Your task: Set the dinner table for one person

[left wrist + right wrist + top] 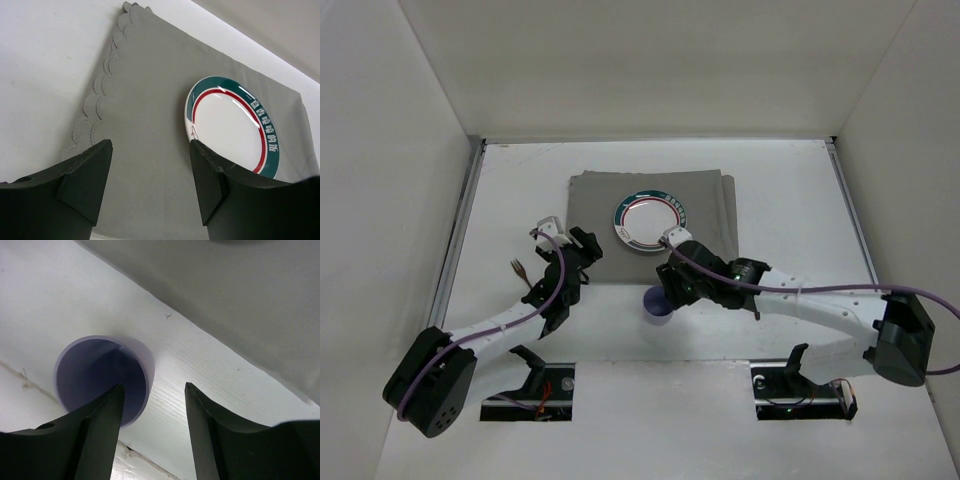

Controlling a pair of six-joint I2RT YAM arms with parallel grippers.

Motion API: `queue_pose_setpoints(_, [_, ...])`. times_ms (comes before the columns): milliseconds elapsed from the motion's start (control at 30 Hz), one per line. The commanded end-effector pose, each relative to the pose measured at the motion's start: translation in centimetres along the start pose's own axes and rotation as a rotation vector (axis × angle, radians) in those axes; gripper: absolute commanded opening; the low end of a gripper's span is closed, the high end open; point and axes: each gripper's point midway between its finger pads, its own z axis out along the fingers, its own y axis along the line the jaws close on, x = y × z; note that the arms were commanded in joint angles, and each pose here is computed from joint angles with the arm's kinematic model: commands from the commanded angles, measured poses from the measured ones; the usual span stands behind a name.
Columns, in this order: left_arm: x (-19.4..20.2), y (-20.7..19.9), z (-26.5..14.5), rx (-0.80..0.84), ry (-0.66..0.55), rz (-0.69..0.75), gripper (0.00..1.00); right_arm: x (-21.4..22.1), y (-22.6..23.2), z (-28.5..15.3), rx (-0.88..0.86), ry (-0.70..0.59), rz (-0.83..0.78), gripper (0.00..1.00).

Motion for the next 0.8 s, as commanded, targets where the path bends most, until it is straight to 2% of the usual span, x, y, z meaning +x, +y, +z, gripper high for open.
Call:
queue_pose_setpoints(0, [-0.8, -0.3, 0.0, 0.019, -0.034, -0.030, 0.61, -2.6, 1.7, 0.0, -0.052, -0.061, -0.008, 0.54])
queue_pose_setpoints(100, [-0.8, -0.5, 0.0, 0.022, -0.031, -0.029, 0.61, -2.8, 1.2, 1.4, -0.005, -0.050, -0.006, 0.32])
queue_pose_setpoints(167, [-0.8, -0.7, -0.2, 0.030, -0.034, -0.032, 0.61, -3.8, 0.6, 1.4, 0.041, -0.079, 0.003, 0.13])
queue_pose_setpoints(200, [-0.9, -0.7, -0.2, 0.030, -0.037, -0.034, 0.61, -4.6, 0.7, 0.8, 0.037, -0.101, 0.010, 0.09])
queue_pose_setpoints(367, [-1.0, -0.5, -0.2, 0.024, -0.038, -0.041, 0.62, -10.9, 0.3, -4.4, -0.054, -0.300, 0.109, 0.07])
queue_pose_setpoints(467, [-0.8, -0.6, -0.2, 0.028, -0.033, -0.039, 0.62, -16.7, -3.2, -6.4, -0.023, -0.490, 0.220, 0.08])
queue_pose_setpoints(567, [-0.6, -0.4, 0.0, 0.019, -0.028, -0.034, 0.62, -20.7, -9.5, -4.9, 0.107, -0.571, 0.333, 0.08])
queue_pose_setpoints(767, [-0.9, -0.7, -0.2, 0.034, -0.033, -0.043, 0.62, -23.9, -21.0, 0.4, 0.326, -0.539, 0.460, 0.07])
